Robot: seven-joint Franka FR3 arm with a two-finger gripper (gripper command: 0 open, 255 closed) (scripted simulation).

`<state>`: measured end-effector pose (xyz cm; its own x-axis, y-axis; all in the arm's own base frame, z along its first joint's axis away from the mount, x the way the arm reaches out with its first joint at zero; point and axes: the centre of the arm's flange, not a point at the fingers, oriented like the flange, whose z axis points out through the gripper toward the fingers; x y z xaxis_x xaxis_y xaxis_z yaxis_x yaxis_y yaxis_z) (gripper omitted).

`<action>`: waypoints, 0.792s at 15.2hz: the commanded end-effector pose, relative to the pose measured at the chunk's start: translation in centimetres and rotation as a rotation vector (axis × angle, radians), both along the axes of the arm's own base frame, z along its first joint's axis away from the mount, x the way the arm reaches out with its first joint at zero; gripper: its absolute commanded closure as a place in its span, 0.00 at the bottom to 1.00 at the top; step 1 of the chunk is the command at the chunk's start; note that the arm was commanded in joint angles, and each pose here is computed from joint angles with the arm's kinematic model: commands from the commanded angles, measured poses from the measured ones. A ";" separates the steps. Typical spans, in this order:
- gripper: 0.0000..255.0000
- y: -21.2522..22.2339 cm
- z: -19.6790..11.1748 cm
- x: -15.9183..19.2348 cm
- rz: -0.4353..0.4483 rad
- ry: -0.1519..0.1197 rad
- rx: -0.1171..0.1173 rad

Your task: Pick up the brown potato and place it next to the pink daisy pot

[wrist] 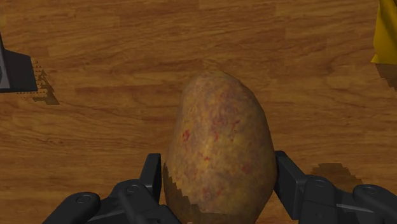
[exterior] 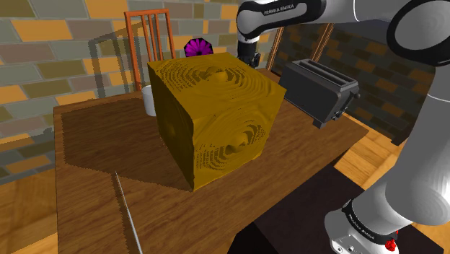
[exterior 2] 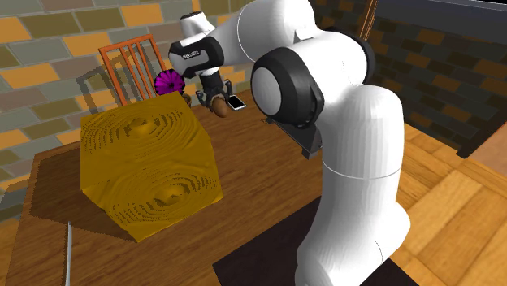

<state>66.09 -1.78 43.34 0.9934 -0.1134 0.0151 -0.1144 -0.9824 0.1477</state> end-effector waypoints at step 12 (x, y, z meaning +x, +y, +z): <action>1.00 0.0 -6.8 0.1 0.000 -0.001 0.000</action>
